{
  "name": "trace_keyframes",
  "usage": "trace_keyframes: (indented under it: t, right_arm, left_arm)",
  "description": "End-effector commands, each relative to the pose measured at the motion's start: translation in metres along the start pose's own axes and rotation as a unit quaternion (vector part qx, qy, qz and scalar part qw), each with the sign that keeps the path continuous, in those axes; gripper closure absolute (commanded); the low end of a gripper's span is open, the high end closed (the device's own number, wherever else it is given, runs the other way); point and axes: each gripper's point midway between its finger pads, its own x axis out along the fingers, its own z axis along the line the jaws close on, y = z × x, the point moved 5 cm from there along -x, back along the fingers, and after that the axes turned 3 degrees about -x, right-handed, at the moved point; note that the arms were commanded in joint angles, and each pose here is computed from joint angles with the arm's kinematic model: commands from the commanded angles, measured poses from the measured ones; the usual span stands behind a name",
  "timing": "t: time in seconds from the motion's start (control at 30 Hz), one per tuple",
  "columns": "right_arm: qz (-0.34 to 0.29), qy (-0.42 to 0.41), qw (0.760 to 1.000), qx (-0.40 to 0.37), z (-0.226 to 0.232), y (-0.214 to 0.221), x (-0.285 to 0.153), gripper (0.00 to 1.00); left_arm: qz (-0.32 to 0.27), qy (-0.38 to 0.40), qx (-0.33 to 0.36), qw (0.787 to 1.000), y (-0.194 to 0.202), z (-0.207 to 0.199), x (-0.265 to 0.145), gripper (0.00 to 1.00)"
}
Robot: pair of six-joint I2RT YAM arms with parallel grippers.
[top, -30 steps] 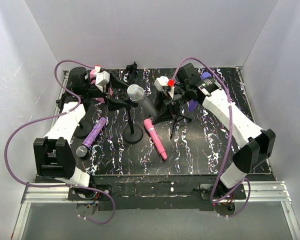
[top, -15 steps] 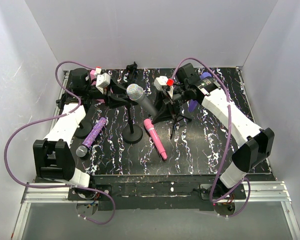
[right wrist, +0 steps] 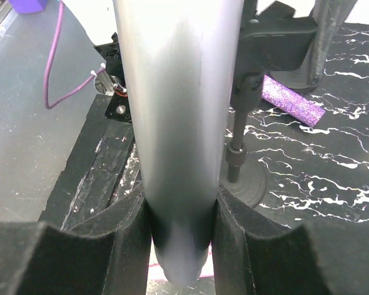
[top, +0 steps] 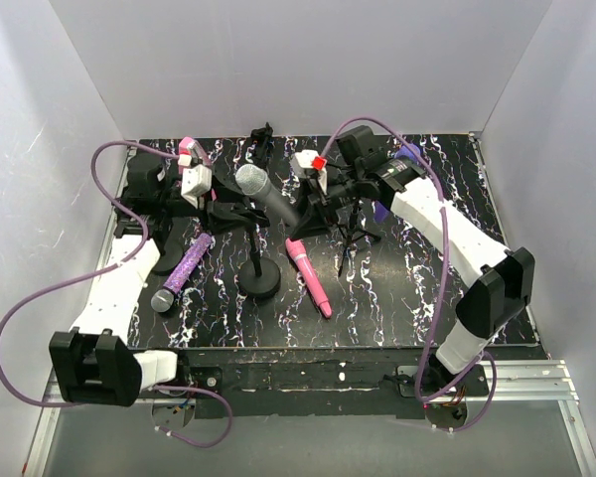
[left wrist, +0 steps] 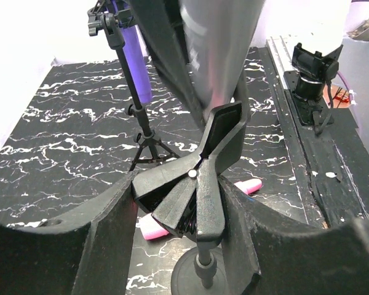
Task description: Attach the microphones to the stand
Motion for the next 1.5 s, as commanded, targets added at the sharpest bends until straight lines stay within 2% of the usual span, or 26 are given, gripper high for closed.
trace_keyframes:
  t: [0.0,0.17,0.3,0.53,0.67,0.73,0.83,0.9,0.97,1.13,1.27,1.33,1.47]
  right_arm:
    - [-0.004,0.001,1.0,-0.008,-0.011,-0.005,0.017,0.99]
    - [-0.012,0.0,1.0,-0.013,-0.007,-0.013,0.015,0.99]
    - [-0.017,-0.001,0.999,-0.028,0.003,-0.025,0.009,0.99]
    - [-0.012,0.01,1.0,-0.023,0.006,-0.023,0.003,0.99]
    - [-0.018,0.011,1.0,-0.016,0.006,-0.021,-0.002,0.99]
    - [-0.019,0.009,1.0,-0.013,0.007,-0.02,-0.002,0.99]
    - [-0.019,0.009,1.0,-0.011,0.006,-0.019,-0.003,0.99]
    - [-0.021,0.008,1.0,-0.012,0.007,-0.019,-0.003,0.99]
    - [-0.021,0.008,1.0,-0.011,0.007,-0.018,-0.003,0.99]
    - [-0.018,0.015,1.0,-0.013,0.003,-0.012,-0.007,0.99]
    - [-0.015,0.023,0.999,-0.019,-0.004,-0.005,-0.011,0.99]
    - [-0.017,0.021,0.999,-0.02,-0.007,-0.003,-0.01,0.99]
    - [-0.019,0.017,0.999,-0.019,-0.01,-0.002,-0.009,0.99]
  left_arm:
    - [0.013,-0.056,0.003,0.998,-0.011,-0.011,-0.001,1.0]
    - [0.029,-0.173,-0.004,0.984,0.002,-0.011,-0.001,1.0]
    - [0.002,-0.262,0.012,0.965,-0.001,0.001,-0.007,1.0]
    - [-0.014,-0.323,0.025,0.946,-0.004,0.007,0.001,1.0]
    - [-0.009,-0.314,0.032,0.949,0.001,-0.005,0.003,1.0]
    - [0.0,-0.299,0.024,0.954,0.007,-0.009,0.005,0.92]
    - [0.013,-0.269,0.014,0.963,0.015,-0.016,0.009,0.66]
    - [0.017,-0.26,0.009,0.965,0.015,-0.019,0.01,0.31]
    - [0.021,-0.256,0.007,0.966,0.014,-0.02,0.01,0.04]
    - [0.026,-0.24,0.0,0.97,0.007,-0.017,0.006,0.02]
    - [-0.02,-0.231,-0.025,0.972,-0.007,-0.004,-0.025,0.02]
    - [-0.039,-0.21,-0.03,0.976,-0.011,-0.001,-0.038,0.02]
    - [-0.044,-0.129,-0.032,0.99,-0.012,0.001,-0.033,0.02]
